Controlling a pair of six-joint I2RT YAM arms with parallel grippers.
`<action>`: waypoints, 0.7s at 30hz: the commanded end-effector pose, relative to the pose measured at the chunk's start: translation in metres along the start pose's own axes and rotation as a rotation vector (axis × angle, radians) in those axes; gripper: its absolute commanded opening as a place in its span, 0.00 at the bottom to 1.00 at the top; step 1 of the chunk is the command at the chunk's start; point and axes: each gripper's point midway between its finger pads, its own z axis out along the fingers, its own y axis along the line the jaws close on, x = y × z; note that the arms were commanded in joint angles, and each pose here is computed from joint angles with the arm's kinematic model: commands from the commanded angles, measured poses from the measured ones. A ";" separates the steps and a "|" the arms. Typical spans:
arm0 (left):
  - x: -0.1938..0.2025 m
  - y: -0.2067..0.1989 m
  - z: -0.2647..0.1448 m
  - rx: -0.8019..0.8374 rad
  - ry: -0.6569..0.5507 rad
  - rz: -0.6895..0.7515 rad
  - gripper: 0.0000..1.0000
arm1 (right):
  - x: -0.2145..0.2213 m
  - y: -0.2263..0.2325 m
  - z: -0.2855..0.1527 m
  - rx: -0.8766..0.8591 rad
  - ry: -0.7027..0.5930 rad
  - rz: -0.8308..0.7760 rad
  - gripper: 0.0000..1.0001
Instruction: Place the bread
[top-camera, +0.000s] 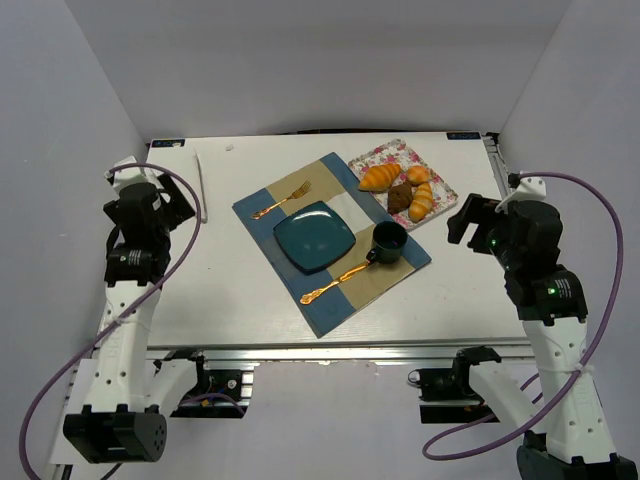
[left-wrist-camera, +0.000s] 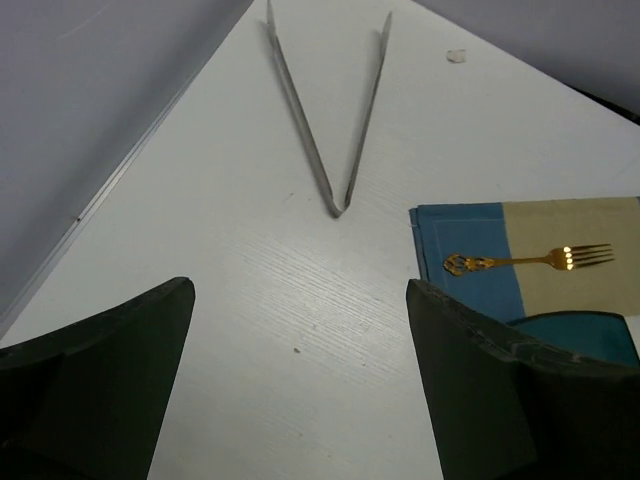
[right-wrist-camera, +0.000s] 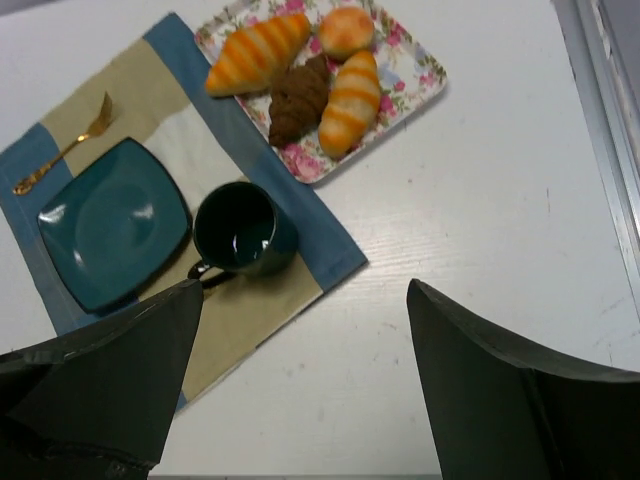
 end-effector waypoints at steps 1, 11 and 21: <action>-0.009 0.011 0.009 -0.100 -0.032 -0.046 0.98 | 0.007 -0.002 -0.009 0.006 0.029 -0.008 0.89; 0.005 -0.030 0.134 -0.168 0.079 -0.027 0.94 | -0.019 0.017 0.041 -0.039 0.061 0.015 0.89; 0.067 -0.052 0.232 -0.259 0.428 0.031 0.98 | 0.003 0.009 0.074 -0.002 0.165 -0.027 0.89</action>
